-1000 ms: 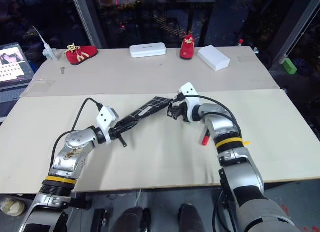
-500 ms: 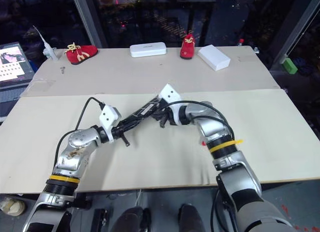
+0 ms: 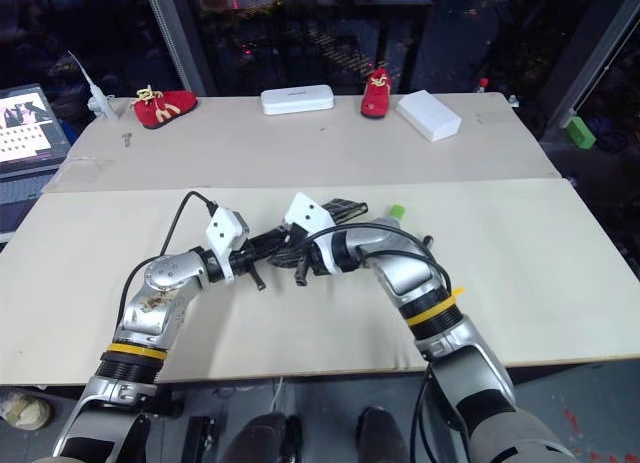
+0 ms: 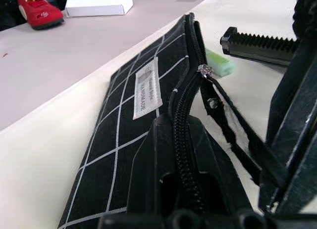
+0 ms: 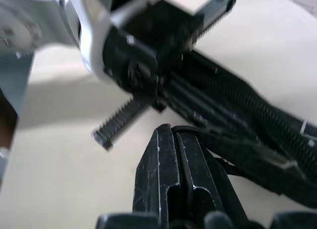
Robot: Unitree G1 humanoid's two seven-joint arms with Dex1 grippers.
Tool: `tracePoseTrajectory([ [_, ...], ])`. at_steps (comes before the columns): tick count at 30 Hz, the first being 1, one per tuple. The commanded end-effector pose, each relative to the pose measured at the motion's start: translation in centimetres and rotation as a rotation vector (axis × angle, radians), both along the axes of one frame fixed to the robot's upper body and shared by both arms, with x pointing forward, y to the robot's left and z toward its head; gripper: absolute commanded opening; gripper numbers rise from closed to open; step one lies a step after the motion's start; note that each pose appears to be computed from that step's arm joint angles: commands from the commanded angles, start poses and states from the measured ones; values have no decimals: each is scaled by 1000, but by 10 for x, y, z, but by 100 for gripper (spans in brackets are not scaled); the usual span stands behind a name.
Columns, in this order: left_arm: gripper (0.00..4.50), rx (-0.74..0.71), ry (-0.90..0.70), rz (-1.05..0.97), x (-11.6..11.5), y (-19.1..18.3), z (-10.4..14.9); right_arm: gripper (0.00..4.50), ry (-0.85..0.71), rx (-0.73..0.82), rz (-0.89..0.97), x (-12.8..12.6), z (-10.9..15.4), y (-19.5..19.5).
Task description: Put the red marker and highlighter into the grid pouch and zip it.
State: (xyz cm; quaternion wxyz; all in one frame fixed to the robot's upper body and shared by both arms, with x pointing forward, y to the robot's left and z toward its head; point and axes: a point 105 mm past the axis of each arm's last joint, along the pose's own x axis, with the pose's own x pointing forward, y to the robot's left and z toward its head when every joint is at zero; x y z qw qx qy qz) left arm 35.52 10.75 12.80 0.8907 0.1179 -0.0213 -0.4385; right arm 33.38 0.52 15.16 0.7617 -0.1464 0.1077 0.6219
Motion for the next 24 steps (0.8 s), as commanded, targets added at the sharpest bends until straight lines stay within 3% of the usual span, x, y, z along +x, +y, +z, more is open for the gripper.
tracePoseTrajectory([
  [1,0,-8,-50,-21,1,-5,11,61,-37,25,-68,10,13,-12],
  [2,0,-6,-50,-21,1,-5,11,79,-40,20,-76,9,15,-22],
  [9,0,-8,-48,-12,0,-2,10,317,46,18,-40,-34,27,-85],
  [12,0,-12,-50,-4,1,0,11,317,56,-27,-39,-50,24,-107],
  [15,0,-14,-51,-2,-1,0,10,317,29,-55,-149,-44,27,-127],
  [21,0,-22,-51,12,-3,2,9,317,-49,-92,-635,-3,36,-188],
  [24,0,-25,-50,17,-4,3,9,317,-10,-63,-840,7,34,-213],
])
